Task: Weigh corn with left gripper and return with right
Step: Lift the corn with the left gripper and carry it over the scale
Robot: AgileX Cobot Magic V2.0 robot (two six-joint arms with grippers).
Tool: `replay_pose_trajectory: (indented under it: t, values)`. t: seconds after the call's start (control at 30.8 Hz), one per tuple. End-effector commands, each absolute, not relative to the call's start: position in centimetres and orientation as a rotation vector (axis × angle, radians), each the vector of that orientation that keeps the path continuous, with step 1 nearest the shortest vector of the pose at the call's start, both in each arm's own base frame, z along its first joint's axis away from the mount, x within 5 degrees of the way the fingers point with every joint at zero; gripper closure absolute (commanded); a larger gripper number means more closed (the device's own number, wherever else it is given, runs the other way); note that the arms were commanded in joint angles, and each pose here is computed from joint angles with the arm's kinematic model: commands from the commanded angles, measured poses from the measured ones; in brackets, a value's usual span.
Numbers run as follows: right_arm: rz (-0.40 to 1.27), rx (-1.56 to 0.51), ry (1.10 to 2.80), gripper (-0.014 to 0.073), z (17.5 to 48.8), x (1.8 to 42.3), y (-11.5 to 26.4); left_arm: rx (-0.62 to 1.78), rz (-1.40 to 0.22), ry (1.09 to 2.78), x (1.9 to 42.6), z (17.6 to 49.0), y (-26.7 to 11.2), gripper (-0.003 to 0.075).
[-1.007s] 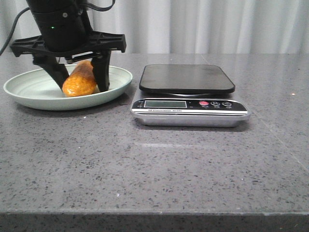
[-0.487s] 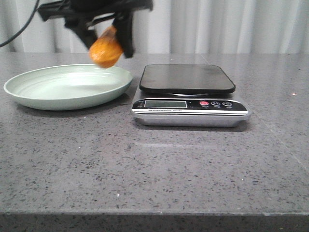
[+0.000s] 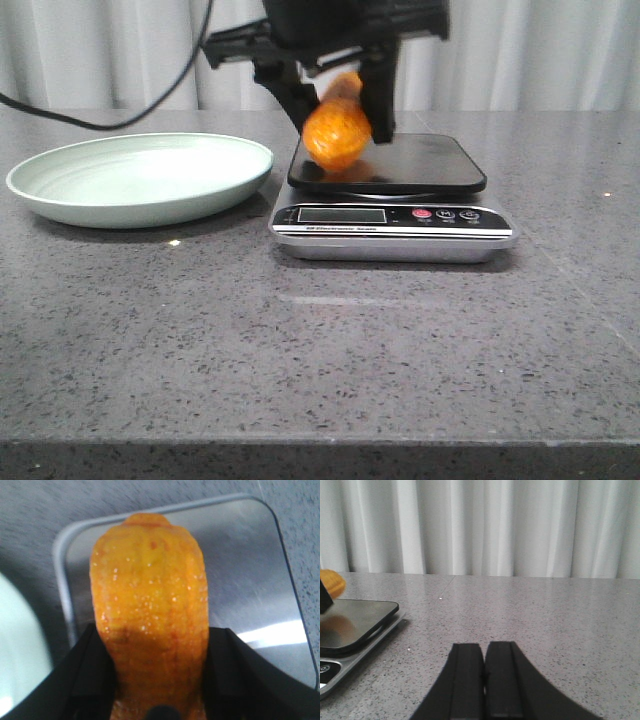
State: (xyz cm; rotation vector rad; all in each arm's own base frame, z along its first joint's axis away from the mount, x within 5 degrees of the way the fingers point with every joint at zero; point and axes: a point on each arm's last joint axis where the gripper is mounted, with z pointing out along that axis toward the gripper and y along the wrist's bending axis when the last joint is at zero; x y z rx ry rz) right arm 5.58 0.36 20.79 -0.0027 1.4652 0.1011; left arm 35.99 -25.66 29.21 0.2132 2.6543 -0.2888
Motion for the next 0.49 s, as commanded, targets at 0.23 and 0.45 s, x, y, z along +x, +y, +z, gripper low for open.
replay_pose_trajectory:
  t: [0.23, 0.45]
  values:
    - [0.121, -0.031, 1.368, 0.0445, 21.8, 5.3, 0.5, 0.197, -0.460, 2.588, 35.5, 31.1, -27.2, 0.0213]
    - [0.121, -0.031, 1.368, 0.0445, 21.8, 5.3, 0.5, 0.201, -0.457, 2.565, 35.5, 32.5, -27.1, 0.0172]
